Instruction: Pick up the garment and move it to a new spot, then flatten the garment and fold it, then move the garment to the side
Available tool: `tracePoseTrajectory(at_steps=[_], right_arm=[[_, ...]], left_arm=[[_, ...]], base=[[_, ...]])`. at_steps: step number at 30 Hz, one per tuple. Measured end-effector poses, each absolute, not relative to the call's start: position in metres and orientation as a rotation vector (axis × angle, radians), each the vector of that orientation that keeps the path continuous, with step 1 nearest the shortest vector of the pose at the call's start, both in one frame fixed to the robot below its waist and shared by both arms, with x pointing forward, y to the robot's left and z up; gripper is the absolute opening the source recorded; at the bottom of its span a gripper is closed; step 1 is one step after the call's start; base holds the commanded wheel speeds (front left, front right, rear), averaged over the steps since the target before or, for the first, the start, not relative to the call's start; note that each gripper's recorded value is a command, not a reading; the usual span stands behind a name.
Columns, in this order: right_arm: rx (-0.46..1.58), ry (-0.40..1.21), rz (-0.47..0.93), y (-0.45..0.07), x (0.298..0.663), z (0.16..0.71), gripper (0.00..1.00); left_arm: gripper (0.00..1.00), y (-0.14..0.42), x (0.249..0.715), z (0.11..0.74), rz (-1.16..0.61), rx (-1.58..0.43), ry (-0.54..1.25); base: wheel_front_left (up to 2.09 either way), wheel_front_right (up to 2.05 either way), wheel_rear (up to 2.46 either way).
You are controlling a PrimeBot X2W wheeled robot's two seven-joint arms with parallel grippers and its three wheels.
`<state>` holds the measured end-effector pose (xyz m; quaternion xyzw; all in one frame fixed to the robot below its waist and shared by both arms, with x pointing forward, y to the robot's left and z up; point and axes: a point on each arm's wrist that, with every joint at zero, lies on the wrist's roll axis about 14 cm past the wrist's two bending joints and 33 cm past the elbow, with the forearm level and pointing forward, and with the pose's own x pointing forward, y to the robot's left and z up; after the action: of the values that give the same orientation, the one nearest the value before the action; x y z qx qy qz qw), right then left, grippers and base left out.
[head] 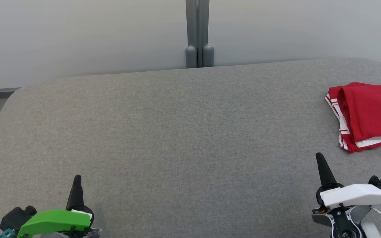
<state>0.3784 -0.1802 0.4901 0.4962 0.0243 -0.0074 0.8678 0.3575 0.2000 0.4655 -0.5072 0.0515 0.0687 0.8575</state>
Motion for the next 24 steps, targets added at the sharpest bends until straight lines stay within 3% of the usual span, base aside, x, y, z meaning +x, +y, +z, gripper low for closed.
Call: tracePoseTrajectory(at_steps=[24], right_arm=[[1.265,0.046,-0.025,-0.188,0.382,0.494,0.0]], left_arm=[[0.0,0.199,0.37,0.479,0.1,-1.283,0.075]], base=[[0.0,0.0,0.0]])
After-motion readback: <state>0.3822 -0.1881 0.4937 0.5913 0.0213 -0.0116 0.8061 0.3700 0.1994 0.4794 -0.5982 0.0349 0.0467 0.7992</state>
